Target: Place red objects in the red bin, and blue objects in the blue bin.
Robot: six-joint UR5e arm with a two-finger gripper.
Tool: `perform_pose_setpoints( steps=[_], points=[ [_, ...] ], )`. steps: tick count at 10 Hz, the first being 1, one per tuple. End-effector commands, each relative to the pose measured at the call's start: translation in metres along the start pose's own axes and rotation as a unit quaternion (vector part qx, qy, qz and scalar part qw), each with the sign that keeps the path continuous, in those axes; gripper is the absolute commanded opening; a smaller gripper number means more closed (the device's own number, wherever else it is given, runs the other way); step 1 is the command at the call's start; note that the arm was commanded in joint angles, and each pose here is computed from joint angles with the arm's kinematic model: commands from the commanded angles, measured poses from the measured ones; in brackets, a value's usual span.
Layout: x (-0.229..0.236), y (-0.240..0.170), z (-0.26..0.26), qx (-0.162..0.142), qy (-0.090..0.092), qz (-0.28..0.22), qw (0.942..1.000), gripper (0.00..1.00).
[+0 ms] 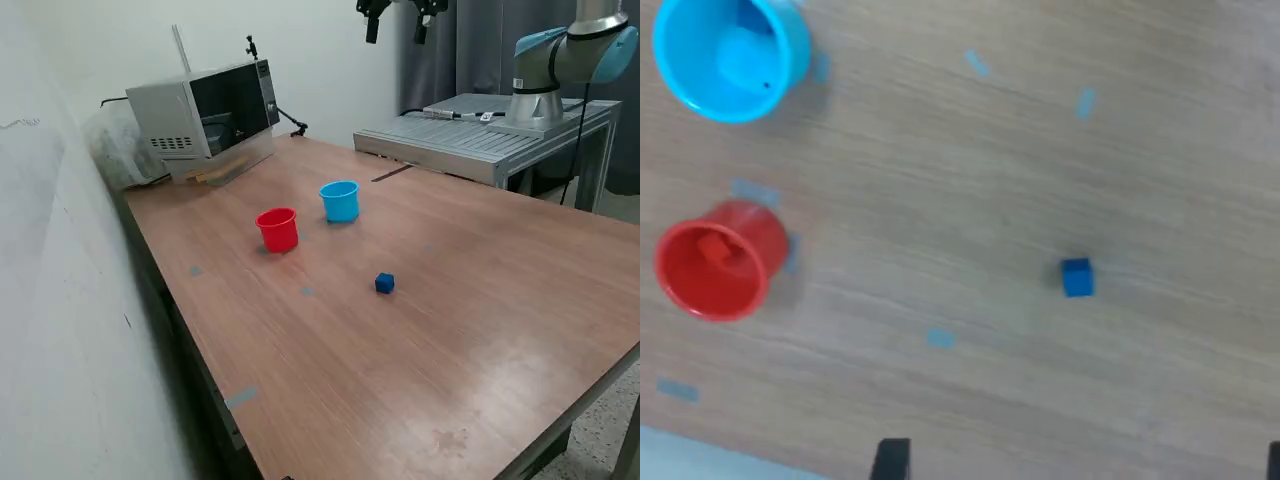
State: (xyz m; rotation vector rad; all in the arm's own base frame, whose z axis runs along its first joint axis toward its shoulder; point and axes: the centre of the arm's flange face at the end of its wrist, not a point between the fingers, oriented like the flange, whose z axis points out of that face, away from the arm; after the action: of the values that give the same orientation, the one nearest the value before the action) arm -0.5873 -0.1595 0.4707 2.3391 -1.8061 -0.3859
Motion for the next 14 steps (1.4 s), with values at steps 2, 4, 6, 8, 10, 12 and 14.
perform_pose_setpoints(
  steps=[2, 4, 6, 8, 10, 12, 14],
  points=[
    [0.03, 0.079, 0.044, -0.005, 0.012, 0.012, 0.9998, 1.0],
    [0.05, 0.098, 0.184, 0.031, 0.021, 0.002, 0.9993, 1.0],
    [0.061, 0.083, 0.327, 0.082, 0.027, 0.0, 0.9963, 1.0],
    [0.068, 0.073, 0.385, 0.08, 0.039, 0.001, 0.996, 1.0],
    [0.071, 0.071, 0.412, 0.086, 0.053, 0.002, 0.9948, 1.0],
    [0.067, 0.065, 0.426, 0.092, 0.055, 0.002, 0.9943, 1.0],
    [0.058, 0.066, 0.426, 0.091, 0.053, 0.006, 0.9944, 1.0]
  ],
)
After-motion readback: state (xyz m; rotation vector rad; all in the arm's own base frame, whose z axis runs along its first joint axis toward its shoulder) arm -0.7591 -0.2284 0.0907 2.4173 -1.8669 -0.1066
